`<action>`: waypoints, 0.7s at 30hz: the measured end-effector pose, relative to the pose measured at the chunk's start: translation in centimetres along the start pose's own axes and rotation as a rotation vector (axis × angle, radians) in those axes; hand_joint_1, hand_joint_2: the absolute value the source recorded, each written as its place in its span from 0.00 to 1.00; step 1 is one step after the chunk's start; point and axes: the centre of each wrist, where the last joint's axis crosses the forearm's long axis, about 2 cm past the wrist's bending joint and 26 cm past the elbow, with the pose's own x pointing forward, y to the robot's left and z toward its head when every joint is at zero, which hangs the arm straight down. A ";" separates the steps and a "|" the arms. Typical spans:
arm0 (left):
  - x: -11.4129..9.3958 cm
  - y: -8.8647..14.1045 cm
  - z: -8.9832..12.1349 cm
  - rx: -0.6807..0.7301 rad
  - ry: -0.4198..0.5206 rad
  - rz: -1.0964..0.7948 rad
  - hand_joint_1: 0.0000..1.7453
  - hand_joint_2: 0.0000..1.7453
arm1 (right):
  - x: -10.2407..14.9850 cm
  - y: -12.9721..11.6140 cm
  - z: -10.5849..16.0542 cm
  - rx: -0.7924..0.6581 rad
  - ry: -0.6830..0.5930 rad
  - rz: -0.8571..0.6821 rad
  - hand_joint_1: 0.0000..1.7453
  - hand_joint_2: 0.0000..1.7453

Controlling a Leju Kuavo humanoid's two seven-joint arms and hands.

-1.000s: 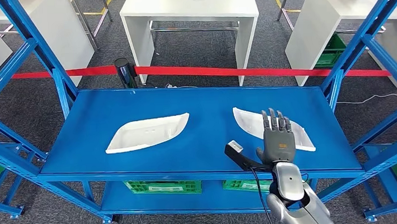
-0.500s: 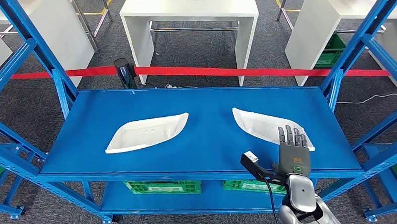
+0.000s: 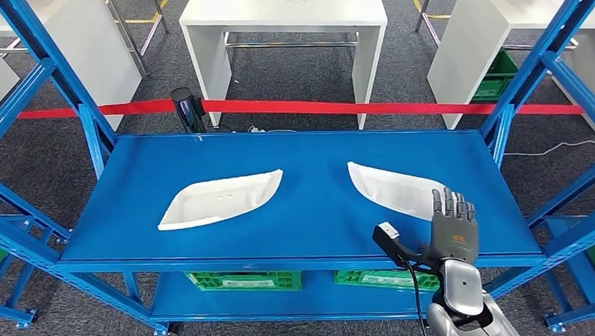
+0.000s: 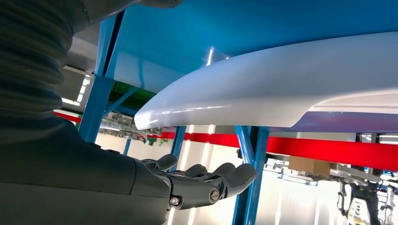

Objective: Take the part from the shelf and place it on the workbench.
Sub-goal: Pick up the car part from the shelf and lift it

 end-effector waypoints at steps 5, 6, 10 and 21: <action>0.1 0.0 0.0 0.003 -0.006 -0.006 0.00 0.00 | -0.5 0.1 -1.2 -0.016 0.006 -0.005 0.00 1.00; 0.1 0.0 0.0 0.005 -0.008 -0.008 0.00 0.00 | -0.6 0.2 -1.6 -0.020 0.006 -0.008 0.00 0.75; 0.1 0.0 0.1 0.009 -0.014 -0.015 0.00 0.00 | -1.5 0.4 -3.4 -0.030 0.018 -0.022 0.00 0.00; 0.2 0.0 0.1 0.014 -0.023 -0.026 0.00 0.00 | -2.7 1.1 -7.1 0.008 0.033 -0.038 1.00 0.00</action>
